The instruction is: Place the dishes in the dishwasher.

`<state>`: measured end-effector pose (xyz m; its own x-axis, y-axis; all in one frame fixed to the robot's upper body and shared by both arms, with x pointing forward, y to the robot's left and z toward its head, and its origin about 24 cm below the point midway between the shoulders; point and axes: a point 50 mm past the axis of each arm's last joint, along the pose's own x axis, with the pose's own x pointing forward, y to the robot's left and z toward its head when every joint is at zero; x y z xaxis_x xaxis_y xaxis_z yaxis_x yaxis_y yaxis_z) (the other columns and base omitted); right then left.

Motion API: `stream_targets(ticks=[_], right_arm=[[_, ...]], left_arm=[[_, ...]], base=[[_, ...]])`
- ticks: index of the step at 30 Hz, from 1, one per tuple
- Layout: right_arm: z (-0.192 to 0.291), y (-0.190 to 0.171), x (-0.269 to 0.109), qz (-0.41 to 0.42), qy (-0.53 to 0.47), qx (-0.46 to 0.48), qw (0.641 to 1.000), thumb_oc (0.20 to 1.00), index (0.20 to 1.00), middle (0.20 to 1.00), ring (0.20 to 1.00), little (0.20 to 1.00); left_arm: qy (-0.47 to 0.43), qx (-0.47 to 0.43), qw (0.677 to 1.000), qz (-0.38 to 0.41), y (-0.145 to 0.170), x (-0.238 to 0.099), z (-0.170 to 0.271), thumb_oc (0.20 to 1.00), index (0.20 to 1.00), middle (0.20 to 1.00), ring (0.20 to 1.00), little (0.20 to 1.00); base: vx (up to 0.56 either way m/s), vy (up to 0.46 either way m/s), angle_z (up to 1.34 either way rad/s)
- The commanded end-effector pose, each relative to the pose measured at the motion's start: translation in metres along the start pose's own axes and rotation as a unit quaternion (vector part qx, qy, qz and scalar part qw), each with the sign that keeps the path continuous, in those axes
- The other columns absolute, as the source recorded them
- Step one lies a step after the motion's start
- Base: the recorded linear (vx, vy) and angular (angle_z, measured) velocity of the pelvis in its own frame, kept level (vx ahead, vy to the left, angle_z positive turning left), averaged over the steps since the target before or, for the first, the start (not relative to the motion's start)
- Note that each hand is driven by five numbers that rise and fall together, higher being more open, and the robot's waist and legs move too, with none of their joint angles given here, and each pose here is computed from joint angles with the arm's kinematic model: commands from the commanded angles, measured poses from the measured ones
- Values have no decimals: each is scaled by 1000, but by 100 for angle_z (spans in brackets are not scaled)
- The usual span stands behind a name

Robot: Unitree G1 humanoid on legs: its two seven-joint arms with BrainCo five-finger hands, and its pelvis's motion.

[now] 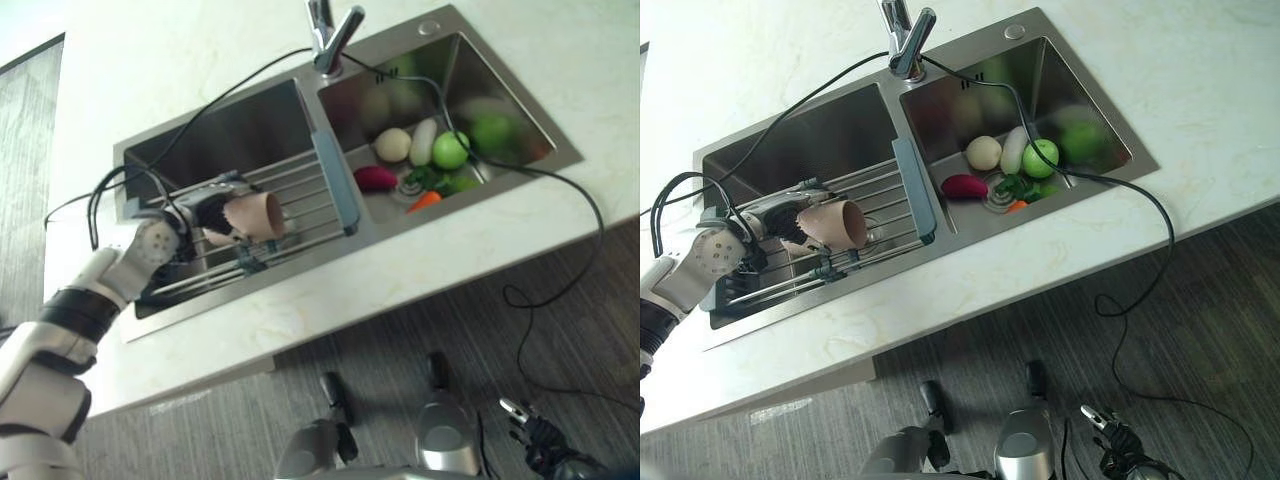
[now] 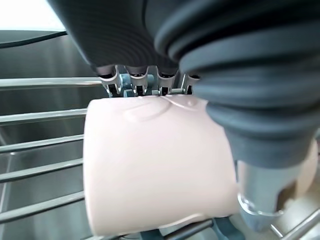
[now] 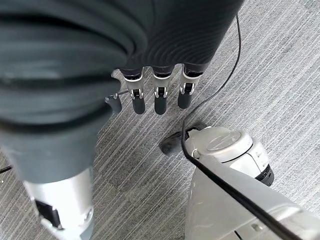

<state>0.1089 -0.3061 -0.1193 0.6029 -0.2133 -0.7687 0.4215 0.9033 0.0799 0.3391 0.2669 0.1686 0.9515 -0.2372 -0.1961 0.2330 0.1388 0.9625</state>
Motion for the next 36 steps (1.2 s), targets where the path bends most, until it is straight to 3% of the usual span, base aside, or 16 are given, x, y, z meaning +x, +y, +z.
stream_targets(ticks=[1, 10, 13, 14, 15, 30, 36], right_arm=[[5, -1, -1, -3, -14, 20, 1000, 1000, 1000, 1000, 1000, 1000], [8, -6, -2, -6, -20, 20, 1000, 1000, 1000, 1000, 1000, 1000], [11, -5, -1, -4, -26, 20, 999, 1000, 1000, 1000, 1000, 1000], [12, -5, -1, -4, -28, 20, 999, 1000, 1000, 1000, 1000, 1000], [14, -5, -1, -3, -31, 20, 999, 1000, 1000, 1000, 1000, 1000], [24, 1, 2, 0, -51, 23, 998, 1000, 1000, 1000, 1000, 1000], [28, 5, 3, 8, -59, 25, 998, 1000, 1000, 1000, 1000, 1000]], left_arm=[[33, 2, 998, 50, 35, -2, -9, 1000, 1000, 1000, 1000, 1000], [59, -12, 998, 5, 26, -1, -16, 1000, 1000, 1000, 1000, 1000], [73, -26, 997, -12, 20, 1, -19, 658, 658, 658, 658, 658], [77, -26, 997, -15, 18, 2, -20, 868, 868, 868, 868, 868], [81, -30, 996, -17, 17, 2, -21, 1000, 1000, 1000, 1000, 1000], [121, -36, 991, -53, 0, 6, -31, 1000, 1000, 1000, 1000, 1000], [142, 13, 987, -72, 0, 6, -35, 1000, 1000, 1000, 1000, 1000]], base=[[0, 0, 0], [-14, 5, -4], [0, 0, 0], [0, 0, 0], [0, 0, 0], [0, 0, 0], [0, 0, 0]])
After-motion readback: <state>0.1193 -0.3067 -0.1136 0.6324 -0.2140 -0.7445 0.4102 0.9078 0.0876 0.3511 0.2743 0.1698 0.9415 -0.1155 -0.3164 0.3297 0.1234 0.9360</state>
